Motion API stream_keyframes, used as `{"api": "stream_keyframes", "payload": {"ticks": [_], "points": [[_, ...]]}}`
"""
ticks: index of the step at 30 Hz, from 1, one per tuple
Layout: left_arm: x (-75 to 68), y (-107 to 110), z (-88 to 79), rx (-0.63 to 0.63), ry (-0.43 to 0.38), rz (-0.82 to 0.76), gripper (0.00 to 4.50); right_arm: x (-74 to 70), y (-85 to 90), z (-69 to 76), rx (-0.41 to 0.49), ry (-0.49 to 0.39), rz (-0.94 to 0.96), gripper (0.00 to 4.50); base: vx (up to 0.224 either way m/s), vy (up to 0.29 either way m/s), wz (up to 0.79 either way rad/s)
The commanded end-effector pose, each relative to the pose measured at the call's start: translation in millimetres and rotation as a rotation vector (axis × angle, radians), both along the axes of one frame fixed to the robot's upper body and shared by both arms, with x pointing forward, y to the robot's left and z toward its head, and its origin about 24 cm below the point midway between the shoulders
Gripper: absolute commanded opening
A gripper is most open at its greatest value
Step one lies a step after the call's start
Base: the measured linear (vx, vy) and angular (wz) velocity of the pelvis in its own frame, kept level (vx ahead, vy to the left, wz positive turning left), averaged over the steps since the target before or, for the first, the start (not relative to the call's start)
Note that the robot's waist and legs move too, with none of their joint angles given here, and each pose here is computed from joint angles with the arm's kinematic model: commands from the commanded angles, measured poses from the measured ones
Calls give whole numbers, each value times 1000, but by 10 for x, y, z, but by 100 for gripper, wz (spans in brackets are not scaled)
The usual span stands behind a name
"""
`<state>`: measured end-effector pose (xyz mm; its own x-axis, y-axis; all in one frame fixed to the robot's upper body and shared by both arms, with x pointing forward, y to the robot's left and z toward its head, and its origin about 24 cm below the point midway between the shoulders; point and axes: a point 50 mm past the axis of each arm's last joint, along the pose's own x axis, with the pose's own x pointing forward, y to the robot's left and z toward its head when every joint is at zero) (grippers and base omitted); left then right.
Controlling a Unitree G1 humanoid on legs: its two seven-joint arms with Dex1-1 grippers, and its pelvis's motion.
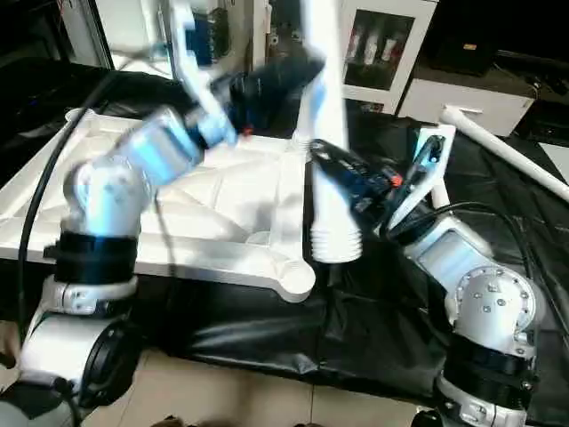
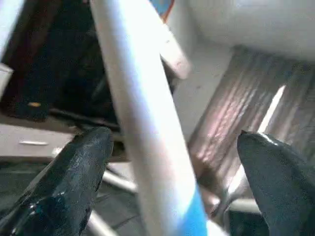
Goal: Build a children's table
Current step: Pick table leg
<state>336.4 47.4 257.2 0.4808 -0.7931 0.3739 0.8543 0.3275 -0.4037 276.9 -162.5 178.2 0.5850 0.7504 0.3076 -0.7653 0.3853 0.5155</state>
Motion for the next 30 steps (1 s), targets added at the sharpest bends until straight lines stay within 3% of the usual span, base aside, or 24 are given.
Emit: {"api": "stream_keyframes", "payload": {"ticks": [1, 8, 14, 23, 28, 30], "points": [[-24, -27, 24, -3, 28, -27, 450, -64, 26, 35, -16, -23, 41, 180, 0, 0, 0], [-102, -78, 5, -34, 103, -122, 450, -115, 53, 48, -22, -28, 79, 180, 0, 0, 0], [-103, -75, -68, 27, 101, -89, 450, -106, 104, 15, -121, -33, 55, 180, 0, 0, 0], [-94, -56, -48, 10, 108, -76, 450, -99, 141, -28, -146, -19, 55, 180, 0, 0, 0], [-49, -27, -91, 38, 118, -17, 450, -11, 177, -85, -378, -87, -101, 180, 0, 0, 0], [1, 5, -108, 30, 141, 28, 450, 23, 245, -72, -491, -178, -176, 180, 0, 0, 0]]}}
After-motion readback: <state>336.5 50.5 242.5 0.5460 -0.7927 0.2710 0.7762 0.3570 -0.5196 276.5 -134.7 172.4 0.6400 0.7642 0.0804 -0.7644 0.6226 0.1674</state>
